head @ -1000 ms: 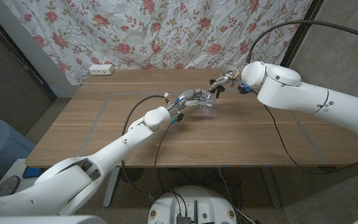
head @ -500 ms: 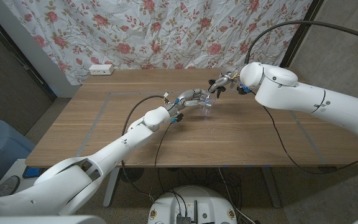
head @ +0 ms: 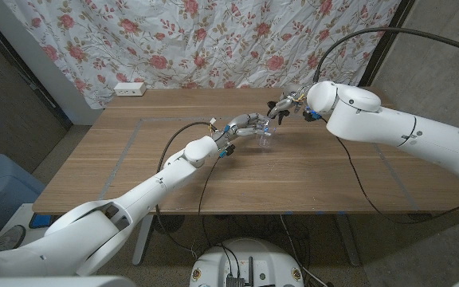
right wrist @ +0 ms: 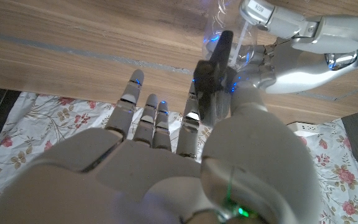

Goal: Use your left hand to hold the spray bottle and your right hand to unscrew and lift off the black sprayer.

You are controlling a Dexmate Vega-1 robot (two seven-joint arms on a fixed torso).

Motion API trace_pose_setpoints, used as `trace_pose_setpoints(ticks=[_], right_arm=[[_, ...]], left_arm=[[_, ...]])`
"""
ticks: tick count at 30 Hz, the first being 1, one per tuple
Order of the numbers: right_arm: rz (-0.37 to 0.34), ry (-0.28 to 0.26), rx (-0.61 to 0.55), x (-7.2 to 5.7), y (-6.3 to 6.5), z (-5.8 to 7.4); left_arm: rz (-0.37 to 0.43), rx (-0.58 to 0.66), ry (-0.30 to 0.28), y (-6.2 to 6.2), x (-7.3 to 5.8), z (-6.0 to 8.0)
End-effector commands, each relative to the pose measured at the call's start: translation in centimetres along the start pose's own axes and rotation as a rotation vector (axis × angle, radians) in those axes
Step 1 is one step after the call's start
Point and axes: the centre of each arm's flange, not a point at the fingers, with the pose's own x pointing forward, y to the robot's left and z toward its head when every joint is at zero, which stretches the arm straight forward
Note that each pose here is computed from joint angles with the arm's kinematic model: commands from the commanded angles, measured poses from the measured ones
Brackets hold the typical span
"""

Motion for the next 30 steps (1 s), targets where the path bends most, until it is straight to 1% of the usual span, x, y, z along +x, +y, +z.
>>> trace_pose_setpoints(ticks=[1,18,30], right_arm=[[-0.021,-0.019,0.021,-0.30,-0.09,0.08],[-0.035,-0.025,0.038,-0.44,-0.01,0.05],[-0.042,-0.030,0.055,-0.44,-0.07,-0.12]], left_arm=[[-0.006,0.000,0.001,-0.14,0.01,0.00],[-0.002,-0.003,0.006,-0.31,-0.36,-0.13],[-0.003,0.001,0.007,-0.10,-0.31,-0.16]])
